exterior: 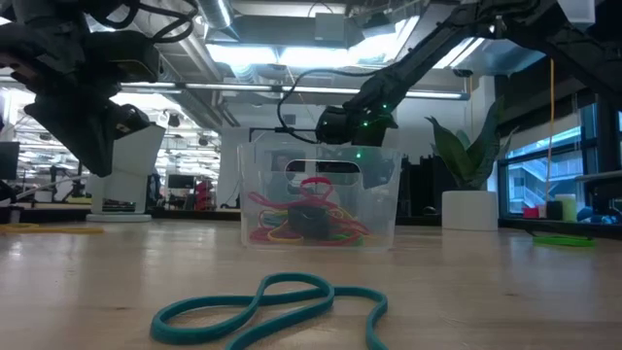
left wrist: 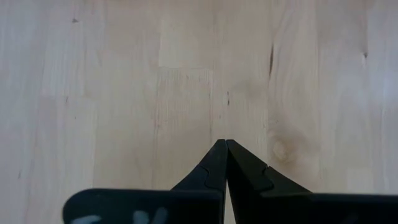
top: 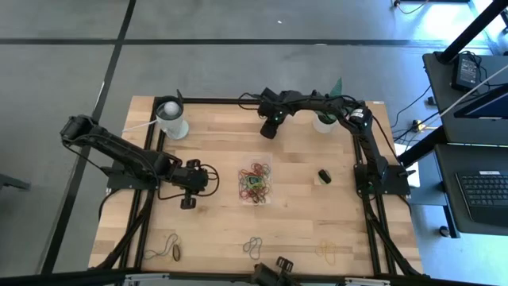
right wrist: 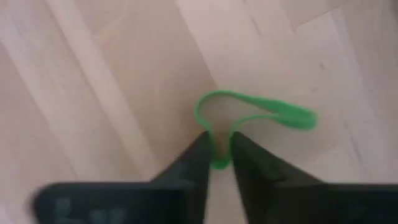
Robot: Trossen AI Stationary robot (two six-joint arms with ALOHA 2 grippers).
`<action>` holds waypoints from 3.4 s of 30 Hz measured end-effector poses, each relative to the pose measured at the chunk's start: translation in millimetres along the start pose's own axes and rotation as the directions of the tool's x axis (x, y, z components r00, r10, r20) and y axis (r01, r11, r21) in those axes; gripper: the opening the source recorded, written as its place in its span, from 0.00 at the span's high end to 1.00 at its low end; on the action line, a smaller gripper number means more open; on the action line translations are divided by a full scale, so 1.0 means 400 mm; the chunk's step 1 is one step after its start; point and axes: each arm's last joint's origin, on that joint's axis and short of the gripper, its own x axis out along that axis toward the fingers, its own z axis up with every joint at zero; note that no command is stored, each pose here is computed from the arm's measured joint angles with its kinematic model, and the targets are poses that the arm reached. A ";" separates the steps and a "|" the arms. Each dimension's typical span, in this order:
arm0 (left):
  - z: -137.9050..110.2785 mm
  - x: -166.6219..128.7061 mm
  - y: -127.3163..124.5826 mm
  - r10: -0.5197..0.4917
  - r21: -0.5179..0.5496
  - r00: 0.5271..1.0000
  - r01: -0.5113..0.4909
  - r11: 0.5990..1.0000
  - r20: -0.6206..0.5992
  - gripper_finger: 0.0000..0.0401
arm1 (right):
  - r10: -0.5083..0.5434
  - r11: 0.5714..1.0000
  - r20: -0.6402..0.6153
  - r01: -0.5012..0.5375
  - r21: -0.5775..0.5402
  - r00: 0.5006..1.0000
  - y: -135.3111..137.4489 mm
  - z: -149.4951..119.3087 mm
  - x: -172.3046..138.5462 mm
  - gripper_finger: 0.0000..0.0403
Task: Pick and place rubber bands into bin
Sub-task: Put the green rubber band into the transparent bin, then put the yellow rubber band into the transparent bin
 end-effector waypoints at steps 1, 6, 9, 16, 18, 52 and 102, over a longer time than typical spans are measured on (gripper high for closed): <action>0.000 0.000 0.000 0.000 -0.005 1.000 0.000 1.000 0.000 0.99 | 0.004 1.000 -0.006 -0.004 -0.007 1.000 0.000 -0.002 0.000 0.91; 0.002 0.000 -0.001 -0.003 -0.007 1.000 0.003 1.000 0.009 0.99 | 0.012 1.000 -0.015 -0.012 -0.018 1.000 0.003 -0.004 -0.003 0.97; 0.004 0.000 -0.001 -0.006 -0.007 1.000 0.006 1.000 0.017 0.99 | 0.028 0.999 -0.021 -0.027 0.025 0.999 0.005 -0.007 -0.016 0.99; 0.006 0.000 -0.001 0.001 0.003 1.000 -0.001 1.000 0.025 0.99 | 0.067 0.997 0.058 -0.069 0.030 0.996 0.038 0.008 -0.124 1.00; 0.006 0.000 -0.001 0.004 0.003 1.000 -0.005 1.000 0.027 0.99 | 0.062 0.998 0.070 -0.063 0.020 0.996 0.050 0.008 -0.151 1.00; 0.023 -0.001 -0.007 -0.016 -0.010 0.995 0.017 1.000 0.098 0.99 | 0.154 0.983 0.061 -0.146 -0.108 0.986 0.516 -0.092 -0.249 0.97; 0.032 -0.002 -0.010 -0.030 0.074 0.990 0.020 0.997 0.136 0.99 | -0.041 0.999 0.113 0.044 -0.024 0.993 0.512 -0.178 -0.324 0.51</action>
